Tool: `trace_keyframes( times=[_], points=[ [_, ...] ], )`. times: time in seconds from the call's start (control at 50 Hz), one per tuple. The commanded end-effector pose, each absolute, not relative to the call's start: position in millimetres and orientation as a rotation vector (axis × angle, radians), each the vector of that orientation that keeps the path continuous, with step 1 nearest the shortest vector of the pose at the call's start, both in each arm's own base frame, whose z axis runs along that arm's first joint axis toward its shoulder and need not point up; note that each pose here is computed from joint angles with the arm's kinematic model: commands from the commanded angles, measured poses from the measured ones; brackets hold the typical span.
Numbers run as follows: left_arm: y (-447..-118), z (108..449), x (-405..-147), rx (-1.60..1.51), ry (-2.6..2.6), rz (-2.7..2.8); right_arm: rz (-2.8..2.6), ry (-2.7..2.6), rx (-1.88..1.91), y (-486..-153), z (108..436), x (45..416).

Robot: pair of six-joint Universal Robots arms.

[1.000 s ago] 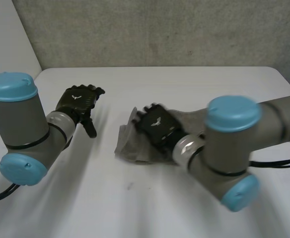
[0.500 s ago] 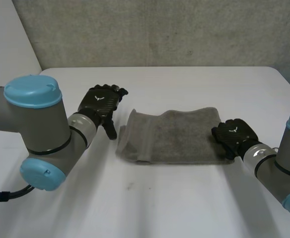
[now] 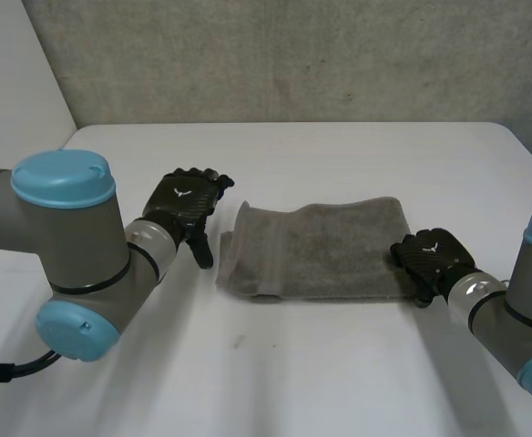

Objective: Fold the towel.

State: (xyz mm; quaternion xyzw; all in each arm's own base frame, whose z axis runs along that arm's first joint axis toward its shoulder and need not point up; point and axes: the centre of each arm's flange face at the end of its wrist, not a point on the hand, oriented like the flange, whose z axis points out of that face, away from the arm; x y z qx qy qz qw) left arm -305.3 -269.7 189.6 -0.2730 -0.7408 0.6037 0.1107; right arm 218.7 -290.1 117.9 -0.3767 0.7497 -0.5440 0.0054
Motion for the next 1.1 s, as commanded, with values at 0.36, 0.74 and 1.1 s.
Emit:
trace_keyframes(
  times=[0.36,0.74,1.1],
  points=[
    [-267,206,-291,-0.761,-2.183,1.818,-1.958,1.949,-1.483,-282,187,308],
    [-274,214,-273,-0.701,-2.210,1.852,-1.743,1.578,-1.918,-200,137,414],
    [-274,238,-312,-0.596,-2.033,1.847,-1.736,2.033,-0.867,-272,227,307]
  ],
)
